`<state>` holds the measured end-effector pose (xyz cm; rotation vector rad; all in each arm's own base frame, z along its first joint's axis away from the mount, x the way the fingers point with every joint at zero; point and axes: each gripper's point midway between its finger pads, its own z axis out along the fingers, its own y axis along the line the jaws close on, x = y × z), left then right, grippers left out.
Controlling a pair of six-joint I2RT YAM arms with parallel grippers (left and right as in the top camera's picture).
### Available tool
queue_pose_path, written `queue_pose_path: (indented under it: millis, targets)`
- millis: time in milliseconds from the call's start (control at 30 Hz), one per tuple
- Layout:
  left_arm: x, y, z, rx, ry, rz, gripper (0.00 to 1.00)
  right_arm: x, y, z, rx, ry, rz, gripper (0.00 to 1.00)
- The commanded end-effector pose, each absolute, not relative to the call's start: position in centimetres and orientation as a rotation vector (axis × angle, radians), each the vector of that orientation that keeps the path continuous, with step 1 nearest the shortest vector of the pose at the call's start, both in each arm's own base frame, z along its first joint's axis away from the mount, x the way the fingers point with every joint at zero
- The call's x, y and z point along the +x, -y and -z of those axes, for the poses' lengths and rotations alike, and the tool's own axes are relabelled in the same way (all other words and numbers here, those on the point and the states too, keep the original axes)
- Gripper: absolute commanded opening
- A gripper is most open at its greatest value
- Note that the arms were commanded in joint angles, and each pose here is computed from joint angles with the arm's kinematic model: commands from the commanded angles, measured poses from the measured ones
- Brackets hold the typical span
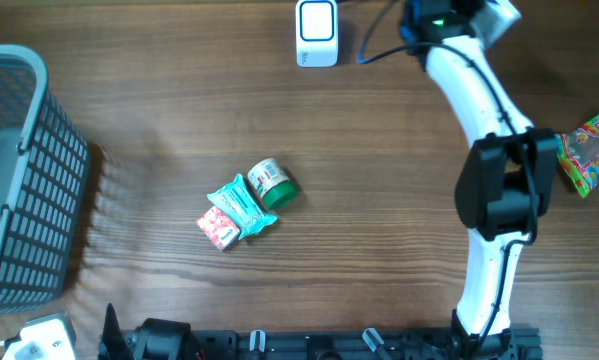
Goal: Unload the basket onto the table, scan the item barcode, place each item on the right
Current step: 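Carry the Hansaplast pack right and drop it near the Haribo bag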
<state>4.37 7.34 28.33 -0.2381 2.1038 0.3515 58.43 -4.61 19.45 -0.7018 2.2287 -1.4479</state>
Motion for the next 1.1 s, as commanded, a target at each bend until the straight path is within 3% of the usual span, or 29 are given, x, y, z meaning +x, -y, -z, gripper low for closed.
queue_pose_path:
  millis: [0, 300, 400, 433, 467, 600, 700, 767, 833, 933, 1067]
  targets:
    - [4.2, -7.2, -28.3, -0.248, -2.093, -0.335, 1.00, 57.0, 8.8, -15.8, -0.384, -2.400, 1.190, 0.56]
    - [4.2, -7.2, -28.3, -0.249, -2.093, -0.336, 1.00, 50.7, 19.8, -7.1, 0.157, -2.727, 0.480, 0.61]
    - [4.2, -7.2, -28.3, -0.248, -2.093, -0.335, 1.00, 48.8, 22.2, -4.9, 0.323, -2.740, 0.265, 0.73]
    - [4.2, -7.2, -28.3, -0.248, -2.093, -0.335, 1.00, 48.5, 22.6, -4.7, 0.360, -2.734, 0.215, 0.82]
    - [4.2, -7.2, -28.3, -0.248, -2.093, -0.335, 1.00, 48.3, 23.1, -4.7, 0.407, -2.721, 0.174, 0.99]
    - [4.2, -7.2, -28.3, -0.248, -2.093, -0.335, 1.00, 49.2, 22.1, -9.1, 0.457, -2.631, -0.018, 1.00]
    - [4.2, -7.2, -28.3, -0.248, -2.093, -0.335, 1.00, 50.8, 16.8, -17.0, 0.454, -2.463, -0.387, 1.00]
    - [4.2, -7.2, -28.3, -0.248, -2.093, -0.335, 1.00, 49.9, 10.0, -22.3, 0.327, -2.378, -0.731, 1.00]
    - [4.2, -7.2, -28.3, -0.248, -2.093, -0.335, 1.00, 48.5, 4.4, -24.8, 0.212, -2.380, -0.902, 0.99]
    - [4.2, -7.2, -28.3, -0.248, -2.093, -0.335, 1.00, 45.1, -4.8, -24.3, -0.110, -2.515, -0.997, 1.00]
    - [4.2, -7.2, -28.3, -0.248, -2.093, -0.335, 1.00, 39.0, -16.0, -20.0, -0.677, -2.688, -0.975, 1.00]
